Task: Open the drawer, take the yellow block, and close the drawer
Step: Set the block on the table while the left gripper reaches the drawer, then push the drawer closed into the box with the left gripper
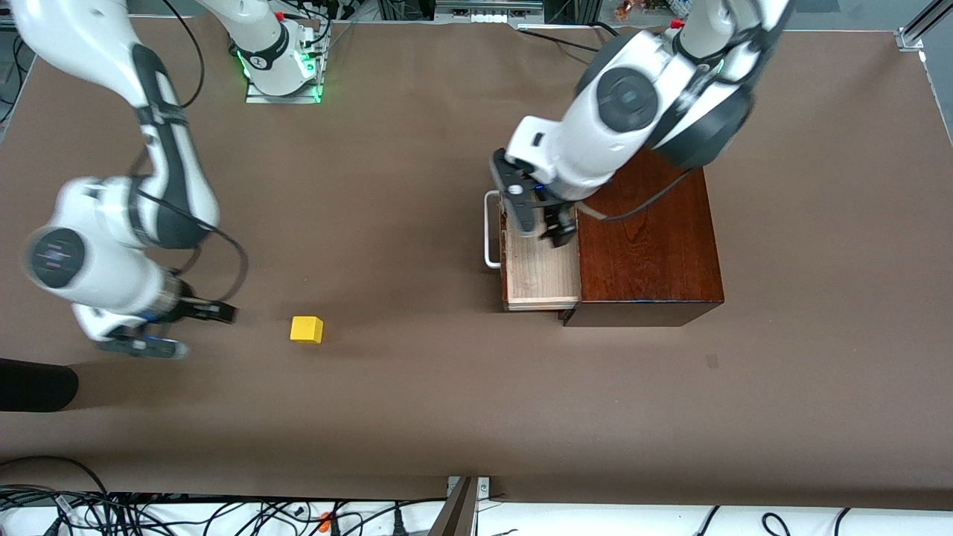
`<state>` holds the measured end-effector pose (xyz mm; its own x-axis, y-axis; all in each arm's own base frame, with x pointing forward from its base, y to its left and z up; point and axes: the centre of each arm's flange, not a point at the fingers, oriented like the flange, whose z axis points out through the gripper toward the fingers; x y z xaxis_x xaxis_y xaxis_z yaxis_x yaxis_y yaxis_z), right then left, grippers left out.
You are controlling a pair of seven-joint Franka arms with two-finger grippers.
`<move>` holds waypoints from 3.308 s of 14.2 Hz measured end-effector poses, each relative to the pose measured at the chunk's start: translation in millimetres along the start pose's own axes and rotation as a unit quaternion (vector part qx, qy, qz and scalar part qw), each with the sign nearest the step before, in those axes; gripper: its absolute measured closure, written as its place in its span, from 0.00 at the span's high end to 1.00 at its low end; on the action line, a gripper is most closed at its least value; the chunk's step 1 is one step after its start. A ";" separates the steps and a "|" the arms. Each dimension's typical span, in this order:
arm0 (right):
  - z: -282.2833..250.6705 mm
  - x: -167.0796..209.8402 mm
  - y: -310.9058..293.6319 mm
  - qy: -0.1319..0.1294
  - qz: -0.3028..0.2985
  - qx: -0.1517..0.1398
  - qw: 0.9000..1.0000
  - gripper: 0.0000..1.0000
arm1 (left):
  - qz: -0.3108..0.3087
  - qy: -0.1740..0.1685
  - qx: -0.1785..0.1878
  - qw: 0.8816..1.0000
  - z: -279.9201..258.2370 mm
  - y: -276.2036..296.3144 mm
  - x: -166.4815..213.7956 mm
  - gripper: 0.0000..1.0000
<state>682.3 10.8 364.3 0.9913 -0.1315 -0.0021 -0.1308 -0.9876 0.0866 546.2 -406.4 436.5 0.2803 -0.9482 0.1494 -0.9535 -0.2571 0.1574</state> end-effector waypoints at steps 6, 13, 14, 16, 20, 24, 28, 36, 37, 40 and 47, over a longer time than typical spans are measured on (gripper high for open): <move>-118.0 -41.3 90.2 -0.020 0.000 -0.004 1.000 1.00 | 0.129 0.004 -0.015 0.991 56.5 38.4 55.9 1.00; -214.7 -102.9 109.8 -0.019 -0.028 0.019 0.999 1.00 | 0.162 -0.009 -0.033 0.986 121.9 63.3 69.0 1.00; -220.4 -106.7 110.1 -0.015 -0.034 0.021 0.999 1.00 | 0.163 -0.010 -0.033 0.986 131.6 64.5 68.7 1.00; -225.9 -112.0 104.2 -0.019 -0.042 0.022 0.999 1.00 | 0.170 -0.021 -0.028 0.985 143.9 64.9 65.0 1.00; -232.9 -113.7 78.9 -0.014 -0.060 0.024 0.998 1.00 | 0.185 -0.044 -0.008 0.982 157.9 60.5 55.1 1.00; -235.1 -114.0 76.1 -0.011 -0.061 0.024 0.998 1.00 | 0.186 -0.051 -0.007 0.981 157.3 58.8 53.2 1.00; -235.1 -113.8 78.2 -0.011 -0.060 0.024 0.998 1.00 | 0.188 -0.072 -0.023 0.979 151.4 50.0 42.6 1.00; -234.1 -116.2 76.7 -0.021 -0.061 0.024 0.998 1.00 | 0.183 -0.116 -0.051 0.975 138.2 32.1 17.6 1.00; -234.2 -116.4 76.8 -0.021 -0.061 0.024 0.998 1.00 | 0.179 -0.119 -0.055 0.975 137.2 28.5 13.6 1.00; -234.5 -116.9 75.8 -0.023 -0.062 0.024 0.998 1.00 | 0.168 -0.124 -0.067 0.976 133.7 21.7 4.8 1.00; -234.0 -117.7 80.7 -0.027 -0.058 0.024 0.998 1.00 | 0.126 -0.142 -0.071 0.979 108.6 -26.5 -41.3 1.00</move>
<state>558.2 -33.4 604.6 0.9978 -0.0192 -0.0633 -0.0171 -0.9993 0.0346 547.8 -380.7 320.1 -0.0232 -0.9970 -0.0740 -0.9576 0.0009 0.2881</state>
